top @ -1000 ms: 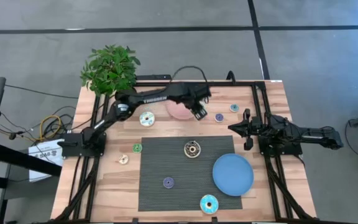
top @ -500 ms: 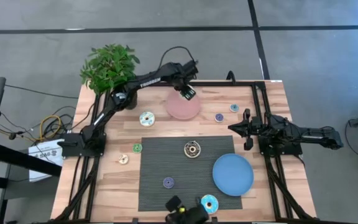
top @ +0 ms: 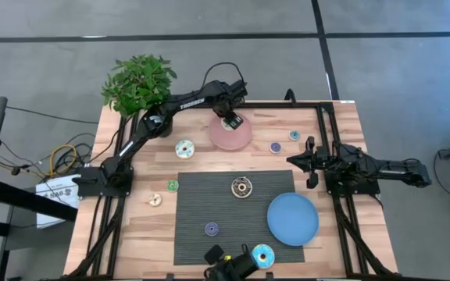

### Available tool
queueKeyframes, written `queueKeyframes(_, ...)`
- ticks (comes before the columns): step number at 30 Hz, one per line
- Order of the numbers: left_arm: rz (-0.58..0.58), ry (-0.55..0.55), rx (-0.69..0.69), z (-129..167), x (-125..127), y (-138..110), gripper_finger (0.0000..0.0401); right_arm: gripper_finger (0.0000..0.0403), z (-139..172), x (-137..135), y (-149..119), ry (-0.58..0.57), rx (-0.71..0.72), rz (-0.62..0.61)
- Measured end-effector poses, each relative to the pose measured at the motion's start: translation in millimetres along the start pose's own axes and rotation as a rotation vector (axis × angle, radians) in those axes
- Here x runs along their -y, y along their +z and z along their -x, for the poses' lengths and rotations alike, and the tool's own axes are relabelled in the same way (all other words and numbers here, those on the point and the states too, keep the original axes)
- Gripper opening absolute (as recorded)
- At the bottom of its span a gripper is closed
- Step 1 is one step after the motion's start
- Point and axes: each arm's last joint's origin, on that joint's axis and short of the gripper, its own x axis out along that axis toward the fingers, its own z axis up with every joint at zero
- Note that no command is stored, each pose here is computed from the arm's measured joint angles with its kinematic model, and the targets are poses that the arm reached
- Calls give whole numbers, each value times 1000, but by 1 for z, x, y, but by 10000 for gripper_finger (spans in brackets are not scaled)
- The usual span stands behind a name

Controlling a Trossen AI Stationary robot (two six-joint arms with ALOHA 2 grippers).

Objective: Pick & Place donuts
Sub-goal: Put the large blue donut on the pink plate, then put the small blue donut on the blue plate

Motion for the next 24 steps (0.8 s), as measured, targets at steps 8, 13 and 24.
queueKeyframes(8,0,6,15,2,-1,2,186,0,0,0,0,1,0,0)
queueKeyframes(13,2,34,26,2,-3,3,211,0,0,0,0,0,0,0)
queueKeyframes(24,-9,45,82,20,0,8,217,0,0,0,0,0,0,0)
